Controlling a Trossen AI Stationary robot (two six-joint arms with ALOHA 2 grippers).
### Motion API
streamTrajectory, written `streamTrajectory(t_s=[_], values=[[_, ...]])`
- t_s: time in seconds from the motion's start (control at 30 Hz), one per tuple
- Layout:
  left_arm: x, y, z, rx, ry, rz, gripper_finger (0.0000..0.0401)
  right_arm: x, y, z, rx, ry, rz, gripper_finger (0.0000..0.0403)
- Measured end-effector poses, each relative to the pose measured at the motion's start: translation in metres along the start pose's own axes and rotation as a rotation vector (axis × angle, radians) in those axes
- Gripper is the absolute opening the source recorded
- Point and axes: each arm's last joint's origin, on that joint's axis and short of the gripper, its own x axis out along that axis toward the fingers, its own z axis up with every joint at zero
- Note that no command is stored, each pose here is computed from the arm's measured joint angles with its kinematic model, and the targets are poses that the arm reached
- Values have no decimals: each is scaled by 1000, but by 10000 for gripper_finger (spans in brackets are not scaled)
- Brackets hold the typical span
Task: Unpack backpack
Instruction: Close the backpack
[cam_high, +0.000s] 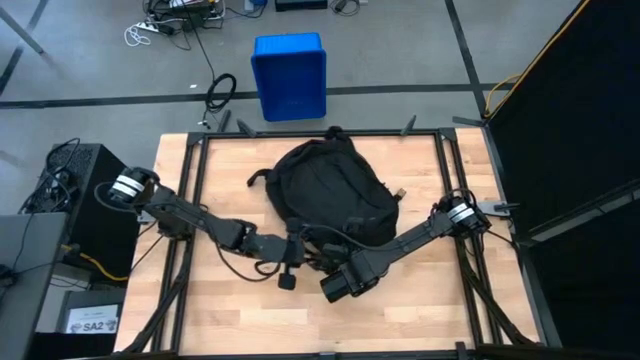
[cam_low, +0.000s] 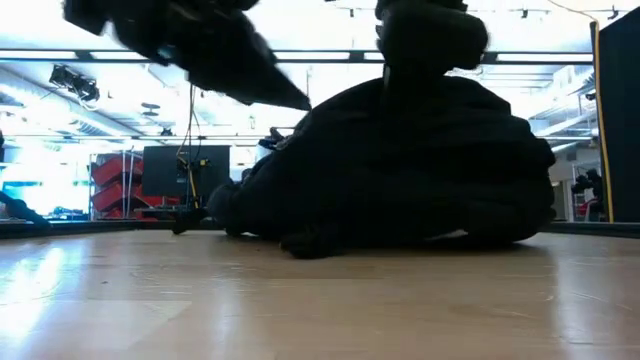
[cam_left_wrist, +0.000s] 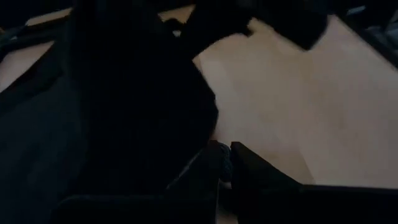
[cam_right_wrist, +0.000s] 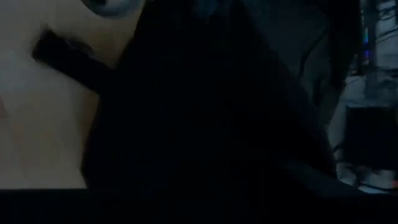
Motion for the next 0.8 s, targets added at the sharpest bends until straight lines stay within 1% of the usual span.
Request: streamTrajectory(t_s=[0.07, 0.13, 0.2, 0.27, 0.37, 0.47, 0.57, 0.67, 0.8], values=[[7, 3, 3, -5, -22, -45, 0, 2, -7, -4, -69, 42, -56, 157], [13, 3, 8, 5, -33, -75, 0, 9, -18, -6, -96, 106, -93, 156], [18, 2, 12, 24, -38, -76, 0, 19, -29, -4, -71, 152, -94, 156], [21, 3, 14, 43, -37, -67, 0, 26, -35, 0, -35, 172, -62, 156], [23, 10, 12, 52, -30, -44, 0, 32, -35, 9, 15, 134, -7, 156], [25, 21, 6, 37, -22, -20, 0, 34, -33, 16, 18, 75, 21, 152], [27, 31, -1, 8, -43, -33, 0, 40, -29, 18, 19, 49, 36, 150], [27, 38, -9, -44, -85, -61, 0, 51, -27, 15, 18, 63, 22, 149], [27, 40, -15, -62, -74, -60, 0, 73, -20, 9, 40, 68, 23, 149]])
